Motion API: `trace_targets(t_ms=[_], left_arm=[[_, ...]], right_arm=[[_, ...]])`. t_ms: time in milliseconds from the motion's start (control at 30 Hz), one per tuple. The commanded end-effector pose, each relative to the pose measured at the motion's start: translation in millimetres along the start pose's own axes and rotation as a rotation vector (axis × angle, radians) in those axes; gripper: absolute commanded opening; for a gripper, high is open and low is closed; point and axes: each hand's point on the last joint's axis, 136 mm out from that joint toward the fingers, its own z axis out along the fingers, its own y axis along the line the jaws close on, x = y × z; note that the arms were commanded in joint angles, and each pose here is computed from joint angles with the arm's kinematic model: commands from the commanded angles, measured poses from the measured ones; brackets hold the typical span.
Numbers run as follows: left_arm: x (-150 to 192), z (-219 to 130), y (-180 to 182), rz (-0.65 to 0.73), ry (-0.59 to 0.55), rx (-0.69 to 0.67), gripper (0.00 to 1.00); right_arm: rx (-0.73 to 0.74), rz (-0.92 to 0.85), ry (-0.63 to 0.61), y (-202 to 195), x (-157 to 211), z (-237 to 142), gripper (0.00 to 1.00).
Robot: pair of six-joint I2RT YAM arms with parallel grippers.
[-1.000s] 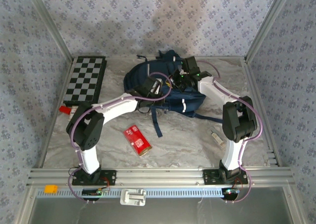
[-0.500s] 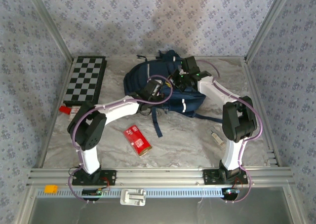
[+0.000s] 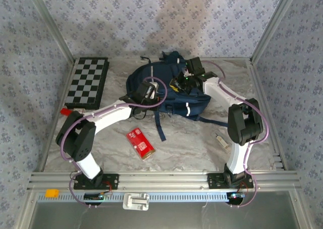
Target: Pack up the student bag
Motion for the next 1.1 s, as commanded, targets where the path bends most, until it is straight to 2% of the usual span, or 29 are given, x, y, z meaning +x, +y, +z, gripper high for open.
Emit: trace_targets(t_ms=[0,100,200,267,300,367,400,600,733,833,933,1067], left_arm=[[-15,-9,-11,-0.021,-0.041,0.052,0.00],[-13,-5,-10,-0.019,-0.019,0.043,0.00],[-15,-4,-10,-0.020,-0.018,0.033,0.00],[-14,-4,-11,-0.024,-0.020,0.036,0.00],[-14,-3,-13,-0.023,-0.020,0.039,0.00],[-12,-2,-11,-0.026,-0.009,0.023,0.00],[-10,-1,-11,-0.024,0.001,0.009,0.00],[9,0,-22,0.015,0.050,-0.021,0.00],[26,2,-58,-0.014,0.102,0.024,0.00],[29,6,-92,-0.035,0.117,0.075,0.00],[25,14,-99,-0.052,0.114,0.075,0.00],[14,20,-91,-0.046,0.124,0.047,0.00]], right_arm=[[0.021,-0.084,-0.019,8,6,-33,0.31],[0.021,-0.062,-0.015,-6,21,-46,0.43],[0.030,-0.035,0.014,-20,47,-45,0.47],[0.022,-0.029,0.008,-26,59,-38,0.42],[0.044,0.000,0.028,-44,67,-29,0.39],[0.050,0.043,0.043,-63,69,-17,0.26],[0.045,0.048,0.036,-70,67,-12,0.22],[0.094,-0.072,-0.006,-93,25,-2,0.16],[0.083,-0.120,-0.085,-93,-30,-14,0.15],[0.072,-0.147,-0.080,-87,-54,-17,0.18],[0.101,-0.177,-0.046,-89,-50,-18,0.20],[0.090,-0.075,0.001,-88,-21,-31,0.33]])
